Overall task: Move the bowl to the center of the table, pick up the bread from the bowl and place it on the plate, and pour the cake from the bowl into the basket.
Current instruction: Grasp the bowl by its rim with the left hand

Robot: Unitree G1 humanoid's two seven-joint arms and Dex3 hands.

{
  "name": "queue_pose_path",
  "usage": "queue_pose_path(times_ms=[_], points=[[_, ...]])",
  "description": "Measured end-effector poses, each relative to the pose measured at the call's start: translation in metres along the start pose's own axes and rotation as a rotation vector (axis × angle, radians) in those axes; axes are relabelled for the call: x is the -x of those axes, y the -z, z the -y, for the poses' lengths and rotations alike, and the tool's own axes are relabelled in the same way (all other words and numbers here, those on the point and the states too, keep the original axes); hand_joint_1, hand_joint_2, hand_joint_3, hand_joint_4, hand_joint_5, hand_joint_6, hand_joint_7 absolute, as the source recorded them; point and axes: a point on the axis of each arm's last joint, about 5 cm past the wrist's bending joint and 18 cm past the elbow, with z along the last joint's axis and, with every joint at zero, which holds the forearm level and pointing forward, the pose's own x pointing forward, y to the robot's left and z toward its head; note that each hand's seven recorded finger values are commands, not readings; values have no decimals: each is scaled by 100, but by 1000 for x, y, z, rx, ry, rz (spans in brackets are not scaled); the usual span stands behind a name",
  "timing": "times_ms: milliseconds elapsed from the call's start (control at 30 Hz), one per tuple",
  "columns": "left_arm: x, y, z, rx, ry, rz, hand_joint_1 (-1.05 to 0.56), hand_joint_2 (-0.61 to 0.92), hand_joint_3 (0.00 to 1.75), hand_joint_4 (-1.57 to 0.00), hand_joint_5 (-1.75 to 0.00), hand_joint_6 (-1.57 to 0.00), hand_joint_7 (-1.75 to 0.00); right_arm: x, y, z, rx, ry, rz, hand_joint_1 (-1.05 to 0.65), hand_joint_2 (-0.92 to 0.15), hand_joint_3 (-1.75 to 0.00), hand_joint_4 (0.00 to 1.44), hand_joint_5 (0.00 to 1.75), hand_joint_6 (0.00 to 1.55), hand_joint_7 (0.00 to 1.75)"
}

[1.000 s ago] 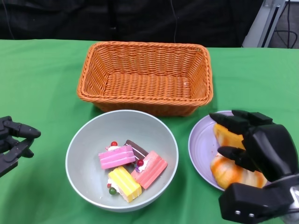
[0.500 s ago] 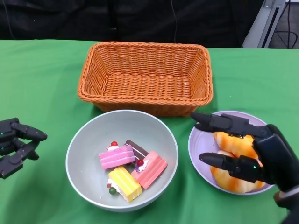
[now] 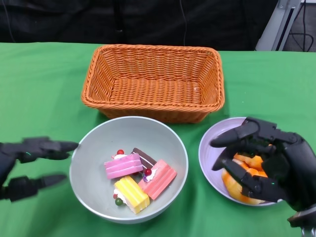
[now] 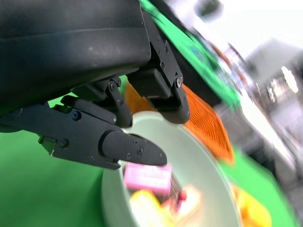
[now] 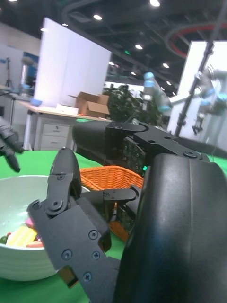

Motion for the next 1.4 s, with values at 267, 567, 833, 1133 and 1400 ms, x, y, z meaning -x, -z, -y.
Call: queue_pose_path(times_ms=[267, 567, 833, 1133, 1400], points=[[-3, -14, 0, -236, 211, 159, -62, 90, 1, -56, -7, -64, -3, 0, 0, 1, -69, -6, -17, -15, -49, -99, 68, 155, 65, 131], [-10, -17, 6, -375, 243, 324, -52, 86, 0, -84, -10, -83, -5, -1, 3, -2, -114, -8, -41, -17, -50, -94, 69, 152, 68, 128], [-24, -20, 17, -497, 253, 278, -45, 89, 1, -95, -7, -89, -2, 1, 4, -4, -118, -5, -51, -16, -48, -99, 71, 149, 69, 126], [-38, -23, 28, -603, 291, 212, -47, 91, 1, -95, -3, -87, 0, 2, 3, -7, -59, -22, -38, -18, -50, -94, 71, 146, 69, 126], [-47, -20, 38, -672, 376, 152, -46, 91, 0, -94, -1, -87, 0, 5, 2, -8, -65, -17, -40, -19, -48, -97, 71, 146, 69, 126]])
